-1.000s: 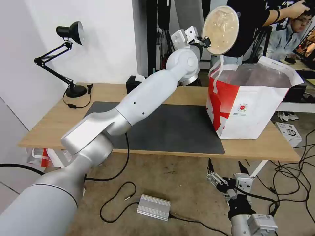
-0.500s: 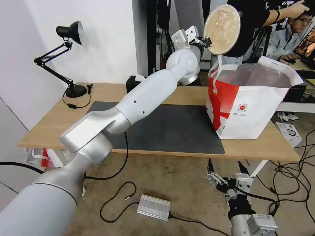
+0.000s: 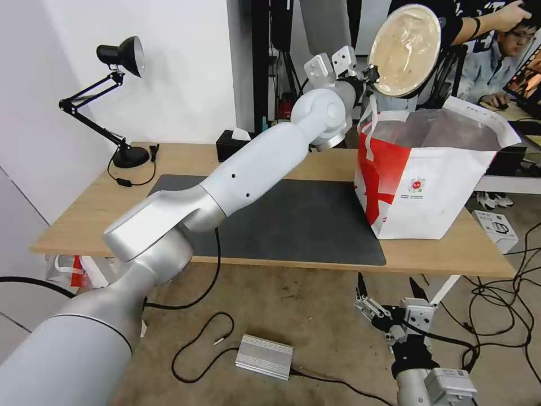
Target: Pick up the trash from the table and place it into the takeout bag.
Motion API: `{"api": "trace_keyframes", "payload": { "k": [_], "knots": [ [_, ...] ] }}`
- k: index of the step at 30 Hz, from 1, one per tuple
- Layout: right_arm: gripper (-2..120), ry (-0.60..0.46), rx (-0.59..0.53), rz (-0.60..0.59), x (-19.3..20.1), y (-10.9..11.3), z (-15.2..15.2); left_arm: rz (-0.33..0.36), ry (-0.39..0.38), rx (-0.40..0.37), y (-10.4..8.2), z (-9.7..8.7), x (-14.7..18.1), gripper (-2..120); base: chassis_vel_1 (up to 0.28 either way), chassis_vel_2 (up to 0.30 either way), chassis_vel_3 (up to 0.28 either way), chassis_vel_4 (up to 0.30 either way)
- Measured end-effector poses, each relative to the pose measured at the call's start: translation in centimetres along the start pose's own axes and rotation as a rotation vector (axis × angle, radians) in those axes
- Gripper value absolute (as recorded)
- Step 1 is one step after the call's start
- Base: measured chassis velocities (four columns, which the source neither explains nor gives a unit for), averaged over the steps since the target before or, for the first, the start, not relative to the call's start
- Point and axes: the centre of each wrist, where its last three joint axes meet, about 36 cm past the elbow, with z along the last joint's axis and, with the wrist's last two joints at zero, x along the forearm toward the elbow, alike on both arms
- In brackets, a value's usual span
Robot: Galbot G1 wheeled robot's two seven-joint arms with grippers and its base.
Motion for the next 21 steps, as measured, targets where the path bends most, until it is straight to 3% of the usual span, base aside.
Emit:
{"api": "trace_keyframes", "payload": {
  "k": [9,21],
  "knots": [
    [100,0.0,0.0,0.0,0.0,0.0,0.0,0.023,0.01,0.006,-0.3,0.0,0.0,0,0.0,0.0,0.0,0.0],
    [100,0.0,0.0,0.0,0.0,0.0,0.0,-0.004,0.089,-0.03,1.6,4.5,0.3,0,0.0,0.0,0.0,0.0]
  ]
}}
